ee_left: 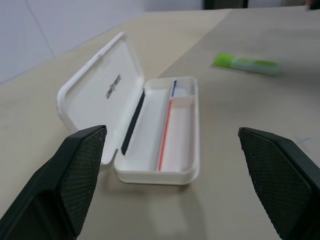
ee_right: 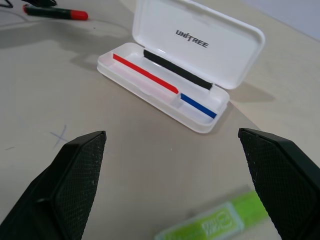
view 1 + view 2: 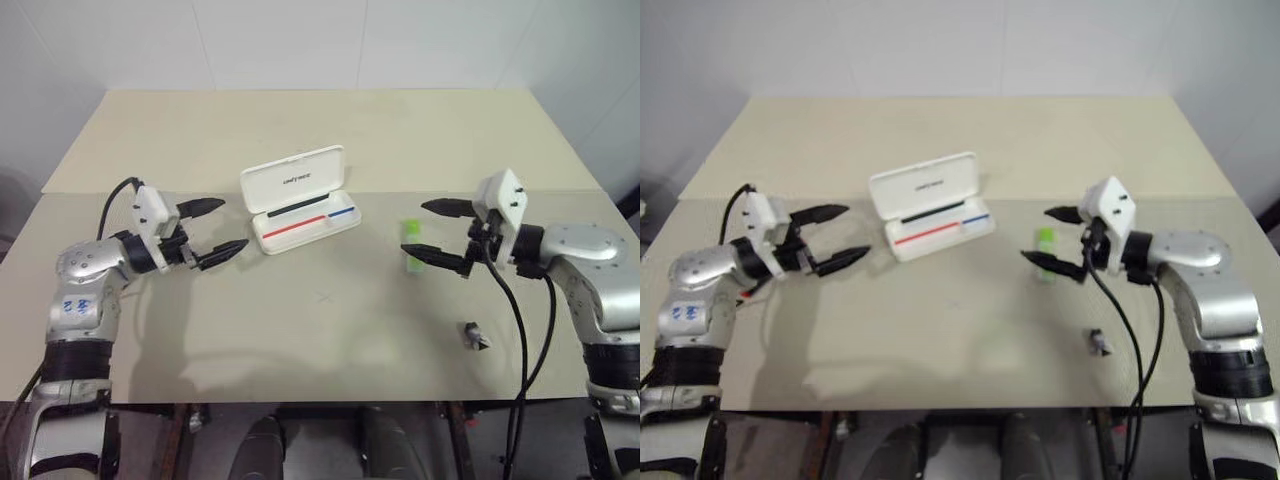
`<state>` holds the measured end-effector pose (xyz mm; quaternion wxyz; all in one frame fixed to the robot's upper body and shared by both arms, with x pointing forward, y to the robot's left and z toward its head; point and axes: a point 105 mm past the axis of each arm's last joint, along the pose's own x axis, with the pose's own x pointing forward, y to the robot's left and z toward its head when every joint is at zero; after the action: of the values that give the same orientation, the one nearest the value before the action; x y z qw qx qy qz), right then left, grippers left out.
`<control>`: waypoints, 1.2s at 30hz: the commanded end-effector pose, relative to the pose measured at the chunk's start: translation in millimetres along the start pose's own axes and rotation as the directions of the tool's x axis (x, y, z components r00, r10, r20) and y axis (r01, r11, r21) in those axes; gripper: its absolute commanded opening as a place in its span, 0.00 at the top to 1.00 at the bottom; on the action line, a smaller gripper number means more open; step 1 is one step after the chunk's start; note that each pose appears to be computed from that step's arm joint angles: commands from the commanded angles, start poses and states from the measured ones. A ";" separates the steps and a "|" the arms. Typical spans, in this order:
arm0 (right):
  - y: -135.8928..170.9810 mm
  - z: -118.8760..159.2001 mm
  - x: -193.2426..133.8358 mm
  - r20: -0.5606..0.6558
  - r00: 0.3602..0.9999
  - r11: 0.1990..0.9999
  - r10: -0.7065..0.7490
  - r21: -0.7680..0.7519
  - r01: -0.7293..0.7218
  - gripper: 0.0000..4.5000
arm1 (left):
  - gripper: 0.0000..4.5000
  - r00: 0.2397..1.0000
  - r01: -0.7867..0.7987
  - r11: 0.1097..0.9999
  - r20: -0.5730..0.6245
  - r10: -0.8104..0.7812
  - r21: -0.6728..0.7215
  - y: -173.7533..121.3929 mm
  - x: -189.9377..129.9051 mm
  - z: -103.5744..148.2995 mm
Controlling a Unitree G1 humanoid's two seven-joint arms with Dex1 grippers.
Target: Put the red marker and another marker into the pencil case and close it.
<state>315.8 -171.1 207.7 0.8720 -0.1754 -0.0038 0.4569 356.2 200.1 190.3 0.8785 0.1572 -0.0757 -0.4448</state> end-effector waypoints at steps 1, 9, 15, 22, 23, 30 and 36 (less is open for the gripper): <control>10.7 14.8 -15.3 0.071 0.997 0.999 -0.031 -0.023 0.032 0.00 | 0.00 1.000 0.000 1.000 0.007 0.000 0.023 5.3 13.2 -0.2; 36.9 4.5 -24.0 0.056 0.997 0.998 -0.060 0.029 0.058 0.00 | 0.00 0.997 0.077 0.994 0.010 -0.076 -0.075 -1.4 47.0 -16.9; 41.5 3.2 -24.9 0.051 0.995 0.995 -0.092 0.042 0.090 0.00 | 0.00 0.981 0.173 0.976 -0.064 -0.182 -0.132 -12.6 60.9 -30.7; 40.9 0.6 -34.3 0.034 0.990 0.990 -0.137 0.047 0.135 0.00 | 0.00 0.966 0.208 0.967 -0.127 -0.227 -0.147 -12.9 67.3 -38.5; 41.2 0.3 -33.9 0.034 0.990 0.989 -0.140 0.048 0.139 0.00 | 0.00 0.962 0.217 0.964 -0.136 -0.238 -0.152 -13.5 68.2 -39.5; 41.4 -0.2 -30.7 0.033 0.986 0.985 -0.166 0.053 0.164 0.00 | 0.00 0.936 0.279 0.946 -0.172 -0.306 -0.164 -17.2 72.4 -40.4; 39.2 -1.1 -33.7 0.029 0.983 0.983 -0.180 0.052 0.178 0.00 | 0.00 0.910 0.301 0.934 -0.235 -0.342 -0.192 -22.1 73.1 -49.4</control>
<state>268.4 -178.2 190.6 0.9143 -0.1366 -0.0058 0.3812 396.3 142.4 136.5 0.8121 0.1475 0.0932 -0.5569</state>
